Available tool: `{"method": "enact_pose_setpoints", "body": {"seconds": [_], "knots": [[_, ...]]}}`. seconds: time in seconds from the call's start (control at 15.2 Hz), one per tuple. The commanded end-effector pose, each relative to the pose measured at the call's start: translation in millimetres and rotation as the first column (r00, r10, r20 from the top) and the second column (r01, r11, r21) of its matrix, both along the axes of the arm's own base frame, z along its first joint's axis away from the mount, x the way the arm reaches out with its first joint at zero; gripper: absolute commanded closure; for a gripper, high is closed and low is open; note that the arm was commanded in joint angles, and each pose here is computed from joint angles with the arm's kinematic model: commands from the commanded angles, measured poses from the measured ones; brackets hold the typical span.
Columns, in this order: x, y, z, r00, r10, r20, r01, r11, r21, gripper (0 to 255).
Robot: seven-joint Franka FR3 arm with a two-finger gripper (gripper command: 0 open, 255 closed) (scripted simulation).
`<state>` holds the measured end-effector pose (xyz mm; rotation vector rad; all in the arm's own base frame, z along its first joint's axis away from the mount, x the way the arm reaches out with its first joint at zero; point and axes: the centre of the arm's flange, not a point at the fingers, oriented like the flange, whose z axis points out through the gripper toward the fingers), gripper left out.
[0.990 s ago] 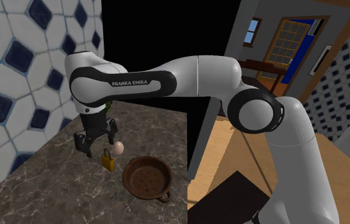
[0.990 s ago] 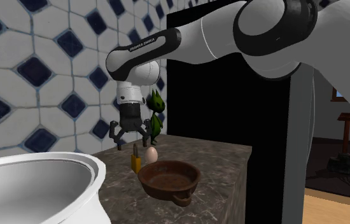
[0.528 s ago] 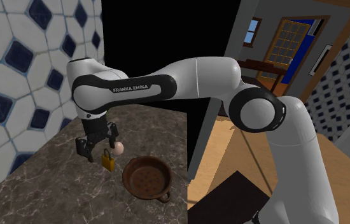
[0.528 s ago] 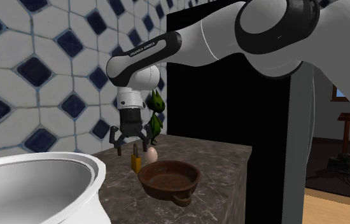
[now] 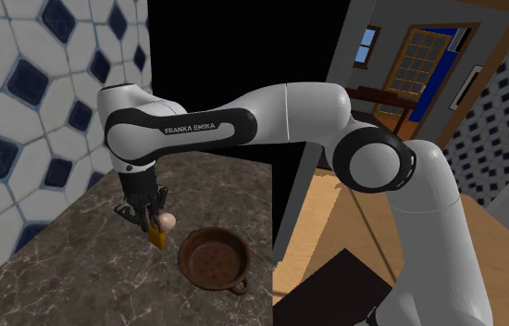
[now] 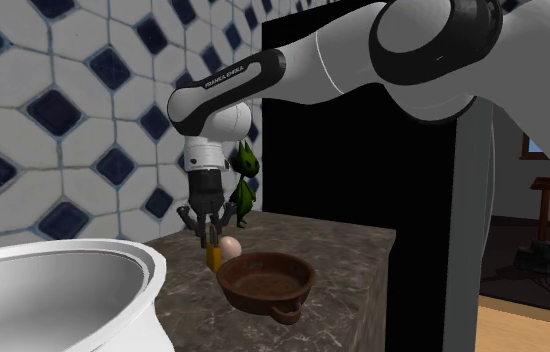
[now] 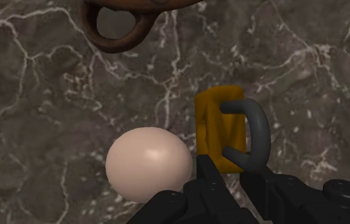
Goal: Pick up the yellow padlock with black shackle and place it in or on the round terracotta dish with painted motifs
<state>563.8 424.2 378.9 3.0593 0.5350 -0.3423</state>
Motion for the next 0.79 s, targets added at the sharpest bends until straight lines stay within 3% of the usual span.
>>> {"method": "enact_pose_setpoints", "body": {"seconds": [0.0, 0.26, 0.73], "knots": [[-0.7, 0.8, -1.5, 1.000, 0.001, -0.003, -0.001, 1.000, -0.001, 255], [-0.7, 0.2, -1.9, 1.000, 0.001, -0.003, -0.001, 1.000, -0.001, 255], [-0.7, 0.2, 35.0, 1.000, 0.001, -0.003, -0.001, 1.000, -0.001, 255]]}}
